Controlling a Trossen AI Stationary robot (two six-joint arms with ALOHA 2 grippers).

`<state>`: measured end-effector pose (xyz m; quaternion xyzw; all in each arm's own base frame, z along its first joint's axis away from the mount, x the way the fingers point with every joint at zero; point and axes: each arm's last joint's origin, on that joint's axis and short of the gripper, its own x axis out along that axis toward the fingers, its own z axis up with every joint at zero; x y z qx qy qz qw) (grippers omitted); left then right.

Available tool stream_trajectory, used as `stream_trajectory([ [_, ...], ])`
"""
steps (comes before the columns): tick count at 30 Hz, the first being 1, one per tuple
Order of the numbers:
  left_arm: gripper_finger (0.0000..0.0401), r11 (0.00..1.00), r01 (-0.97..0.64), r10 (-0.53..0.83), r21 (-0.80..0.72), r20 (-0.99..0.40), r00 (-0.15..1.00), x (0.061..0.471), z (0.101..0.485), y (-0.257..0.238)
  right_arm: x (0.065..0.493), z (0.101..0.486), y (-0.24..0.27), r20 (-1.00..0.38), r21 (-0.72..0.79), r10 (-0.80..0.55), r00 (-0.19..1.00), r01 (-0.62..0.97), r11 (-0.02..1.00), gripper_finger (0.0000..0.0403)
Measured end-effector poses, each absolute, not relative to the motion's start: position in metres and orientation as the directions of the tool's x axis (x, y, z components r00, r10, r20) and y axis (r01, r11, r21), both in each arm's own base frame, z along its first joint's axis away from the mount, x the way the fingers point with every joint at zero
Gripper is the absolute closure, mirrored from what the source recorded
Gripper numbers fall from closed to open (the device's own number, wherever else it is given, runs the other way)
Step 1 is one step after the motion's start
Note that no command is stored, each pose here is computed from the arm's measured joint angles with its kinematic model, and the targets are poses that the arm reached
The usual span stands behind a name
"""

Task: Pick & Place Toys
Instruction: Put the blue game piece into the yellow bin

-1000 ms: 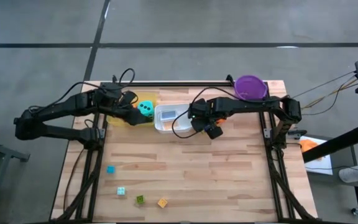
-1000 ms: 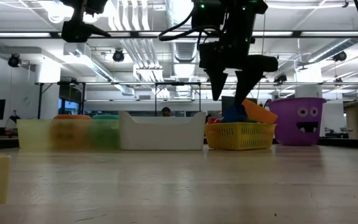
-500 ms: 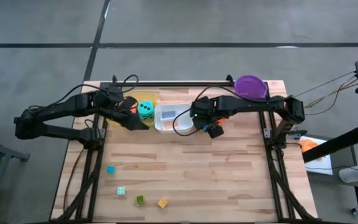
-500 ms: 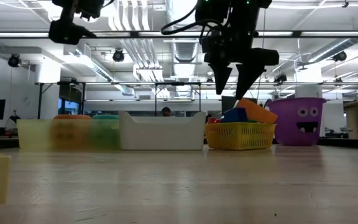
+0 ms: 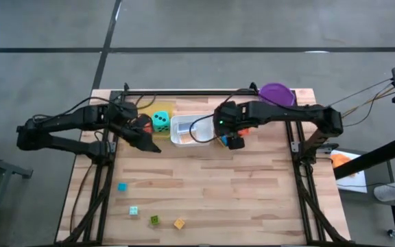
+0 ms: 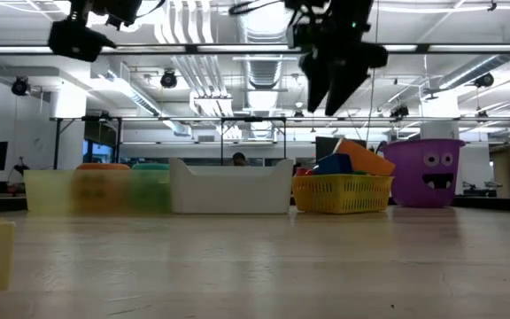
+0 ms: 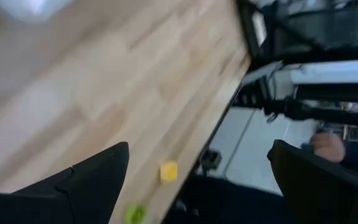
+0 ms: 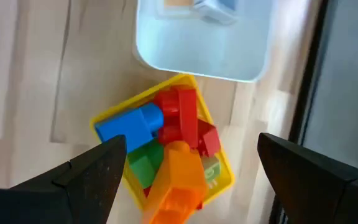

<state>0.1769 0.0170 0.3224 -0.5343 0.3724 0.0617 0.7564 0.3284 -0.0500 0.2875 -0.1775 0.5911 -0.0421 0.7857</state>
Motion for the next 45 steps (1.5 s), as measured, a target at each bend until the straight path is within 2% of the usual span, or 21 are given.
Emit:
stream_trajectory([
  [4, 0.0017, 0.363, -0.61, -0.373, -0.704, -0.71, 0.598, 0.175, 0.312, 0.001, 0.313, 0.311, -0.048, -0.889, -0.292, -0.278, 0.363, 0.017, 0.956, 0.0044],
  [8, 0.0017, 0.333, -0.771, -0.397, -0.543, -0.822, 0.408, 0.174, 0.296, -0.02, 0.299, 0.332, -0.041, -0.852, -0.239, -0.278, 0.444, 0.143, 0.96, 0.0044],
  [14, 0.0017, 0.416, -0.868, -0.331, -0.27, -0.934, 0.132, 0.176, 0.272, -0.049, 0.299, 0.344, -0.026, -0.782, -0.22, -0.267, 0.563, 0.151, 0.964, 0.0044],
  [19, 0.0017, 0.494, -0.868, -0.264, -0.055, -0.961, -0.089, 0.173, 0.256, -0.063, 0.302, 0.343, -0.02, -0.772, -0.239, -0.262, 0.579, 0.117, 0.964, 0.0044],
  [23, 0.0017, 0.647, -0.761, -0.247, -0.055, -0.958, -0.142, 0.178, 0.248, -0.073, 0.302, 0.34, -0.018, -0.78, -0.24, -0.258, 0.57, 0.108, 0.965, 0.0045],
  [27, 0.0017, 0.832, -0.552, -0.214, -0.065, -0.954, -0.211, 0.181, 0.237, -0.087, 0.302, 0.338, -0.018, -0.784, -0.242, -0.258, 0.565, 0.104, 0.965, 0.0045],
  [30, 0.0017, 0.903, -0.427, -0.183, -0.05, -0.944, -0.275, 0.181, 0.225, -0.099, 0.302, 0.338, -0.018, -0.785, -0.241, -0.256, 0.564, 0.102, 0.965, 0.0044],
  [37, 0.0037, 0.916, -0.396, -0.149, 0.057, -0.87, -0.47, 0.171, 0.185, -0.112, 0.302, 0.338, -0.009, -0.791, -0.232, -0.235, 0.565, 0.078, 0.969, 0.0044],
  [39, 0.0051, 0.913, -0.405, -0.159, 0.054, -0.866, -0.473, 0.17, 0.175, -0.114, 0.302, 0.338, -0.007, -0.791, -0.232, -0.23, 0.567, 0.071, 0.97, 0.0044],
  [45, 0.0084, 0.906, -0.421, -0.22, -0.043, -0.898, -0.381, 0.173, 0.158, -0.116, 0.302, 0.338, -0.002, -0.791, -0.218, -0.222, 0.571, 0.076, 0.973, 0.0044],
])
